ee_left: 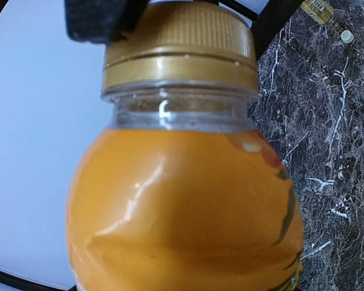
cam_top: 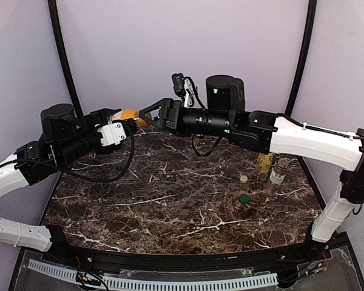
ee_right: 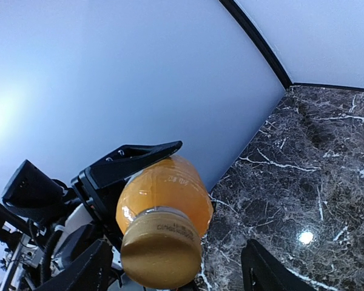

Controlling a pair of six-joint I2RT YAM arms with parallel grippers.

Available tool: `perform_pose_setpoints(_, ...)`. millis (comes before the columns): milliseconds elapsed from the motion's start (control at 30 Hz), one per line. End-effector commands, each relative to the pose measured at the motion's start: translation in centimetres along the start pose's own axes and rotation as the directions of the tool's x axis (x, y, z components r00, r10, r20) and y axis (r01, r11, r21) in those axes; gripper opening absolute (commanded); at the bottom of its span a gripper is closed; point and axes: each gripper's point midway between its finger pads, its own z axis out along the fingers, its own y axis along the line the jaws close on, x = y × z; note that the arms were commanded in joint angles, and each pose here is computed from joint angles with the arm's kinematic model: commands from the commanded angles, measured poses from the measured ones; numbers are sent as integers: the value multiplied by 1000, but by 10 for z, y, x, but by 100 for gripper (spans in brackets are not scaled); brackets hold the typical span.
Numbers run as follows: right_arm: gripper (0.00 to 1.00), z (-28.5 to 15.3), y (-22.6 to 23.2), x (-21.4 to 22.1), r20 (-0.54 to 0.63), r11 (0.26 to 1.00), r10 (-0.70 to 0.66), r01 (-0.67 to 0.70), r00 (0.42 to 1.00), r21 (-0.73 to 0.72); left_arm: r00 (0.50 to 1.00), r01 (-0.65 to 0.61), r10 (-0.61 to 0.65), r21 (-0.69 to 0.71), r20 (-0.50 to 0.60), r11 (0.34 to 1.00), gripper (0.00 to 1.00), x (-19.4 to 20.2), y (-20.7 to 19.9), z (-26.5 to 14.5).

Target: Unscrew the bottle caps

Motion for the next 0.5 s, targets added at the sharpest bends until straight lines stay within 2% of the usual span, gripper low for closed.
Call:
perform_pose_setpoints(0, 66, 7, 8, -6, 7, 999, 1, -1, 1000, -52, 1000, 9, -8, -41, 14, 999, 21, -3, 10, -4)
perform_pose_setpoints(267, 39, 5, 5, -5, 9, 998, 4, -4, 1000, -65, 1000, 4, -3, -32, 26, 999, 20, -6, 8, -4)
perform_pose_setpoints(333, 38, 5, 5, -5, 5, 997, -3, 4, 1000, -72, 999, 0, 1, -19, 33, 1000, 20, -7, 5, -5)
perform_pose_setpoints(467, 42, 5, 2, -5, -1, 997, -5, 5, 1000, -73, 999, -7, 6, 12, 52, 1000, 19, -10, -2, -6)
